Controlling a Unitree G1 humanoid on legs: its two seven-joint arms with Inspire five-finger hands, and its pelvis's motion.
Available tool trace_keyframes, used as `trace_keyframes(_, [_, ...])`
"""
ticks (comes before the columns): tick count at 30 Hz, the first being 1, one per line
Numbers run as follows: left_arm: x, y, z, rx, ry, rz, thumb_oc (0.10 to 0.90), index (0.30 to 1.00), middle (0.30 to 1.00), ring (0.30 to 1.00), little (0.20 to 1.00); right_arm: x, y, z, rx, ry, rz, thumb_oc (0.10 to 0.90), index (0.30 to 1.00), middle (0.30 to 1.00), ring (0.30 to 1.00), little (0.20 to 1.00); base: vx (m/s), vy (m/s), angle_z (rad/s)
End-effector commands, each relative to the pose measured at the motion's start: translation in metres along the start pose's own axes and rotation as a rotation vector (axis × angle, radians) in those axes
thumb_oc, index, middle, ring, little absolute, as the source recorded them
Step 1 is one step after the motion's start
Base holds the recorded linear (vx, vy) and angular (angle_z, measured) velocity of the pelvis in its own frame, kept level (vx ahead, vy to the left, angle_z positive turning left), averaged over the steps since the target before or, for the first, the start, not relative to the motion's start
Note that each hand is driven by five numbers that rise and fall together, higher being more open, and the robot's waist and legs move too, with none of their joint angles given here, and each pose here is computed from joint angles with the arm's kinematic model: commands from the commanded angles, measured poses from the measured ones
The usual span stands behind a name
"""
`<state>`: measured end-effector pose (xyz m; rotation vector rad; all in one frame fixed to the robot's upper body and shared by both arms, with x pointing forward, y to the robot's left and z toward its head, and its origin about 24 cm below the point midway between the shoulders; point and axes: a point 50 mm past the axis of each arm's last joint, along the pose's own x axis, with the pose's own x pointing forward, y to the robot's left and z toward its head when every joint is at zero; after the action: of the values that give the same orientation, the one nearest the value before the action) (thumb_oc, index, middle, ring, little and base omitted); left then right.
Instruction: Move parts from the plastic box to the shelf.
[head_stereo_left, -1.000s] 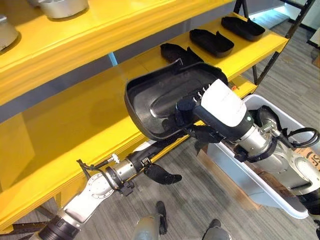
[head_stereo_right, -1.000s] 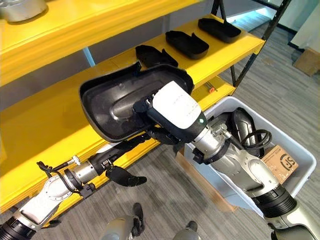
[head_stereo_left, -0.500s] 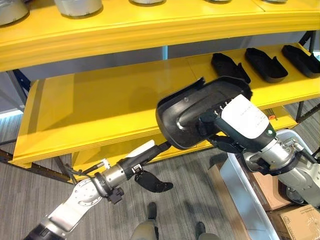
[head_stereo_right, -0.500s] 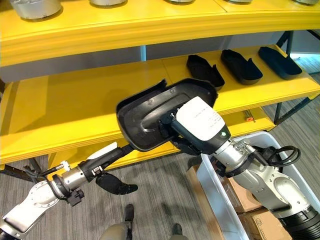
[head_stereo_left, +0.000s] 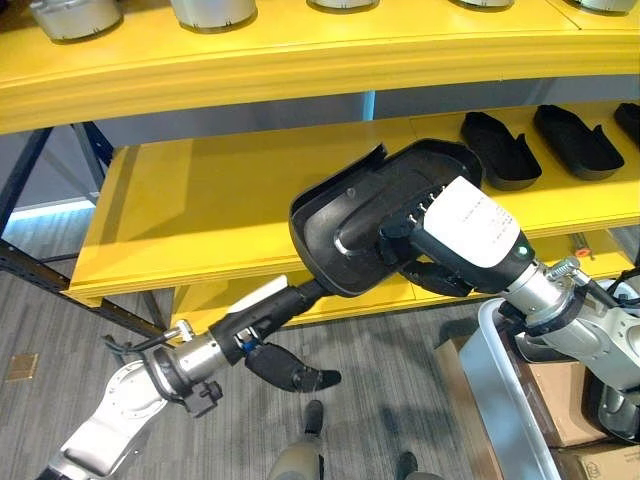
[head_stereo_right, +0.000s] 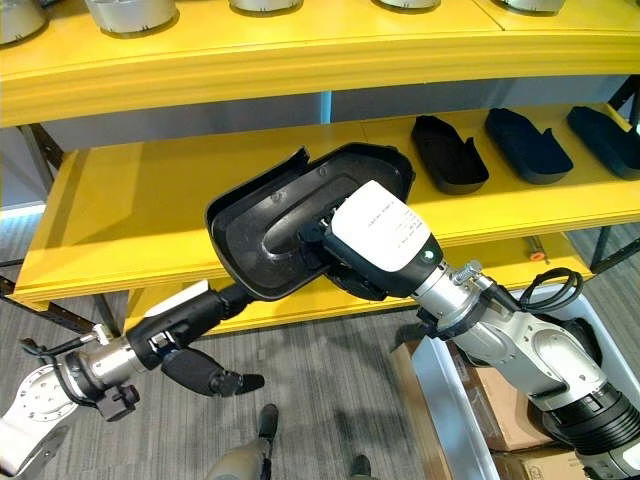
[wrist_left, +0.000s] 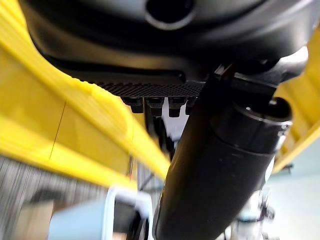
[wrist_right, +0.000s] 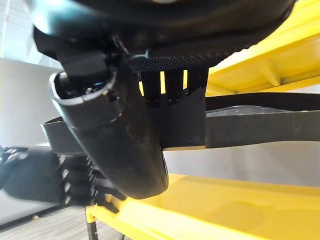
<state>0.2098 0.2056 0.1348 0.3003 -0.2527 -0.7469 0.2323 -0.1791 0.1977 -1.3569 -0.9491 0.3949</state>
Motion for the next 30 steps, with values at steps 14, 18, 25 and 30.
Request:
trace_keyframes(14, [-0.008, 0.005, 0.017, -0.335, -0.366, -0.063, 0.900, 1.000, 1.000, 1.000, 1.000, 0.013, -0.017, -0.003, -0.106, -0.073, -0.113, 0.400, 0.300, 0.300, 0.300, 0.300, 0.12, 0.089, 0.37])
trace_keyframes(18, [-0.002, -0.001, 0.013, -0.325, -0.340, -0.079, 0.900, 1.000, 1.000, 1.000, 1.000, 0.013, -0.015, -0.006, -0.137, -0.062, -0.082, 0.400, 0.300, 0.300, 0.300, 0.300, 0.06, 0.032, -0.06])
trace_keyframes(25, [-0.001, 0.003, 0.019, -0.319, -0.324, -0.189, 0.900, 1.000, 1.000, 1.000, 1.000, 0.001, -0.023, -0.028, -0.173, 0.084, -0.038, 0.400, 0.300, 0.300, 0.300, 0.300, 0.07, -0.413, 0.38])
trace_keyframes(30, [0.004, 0.000, 0.027, -0.306, -0.348, -0.223, 0.900, 1.000, 1.000, 1.000, 1.000, -0.010, -0.031, -0.041, -0.147, 0.167, 0.040, 0.400, 0.300, 0.300, 0.300, 0.300, -0.06, -0.735, 0.87])
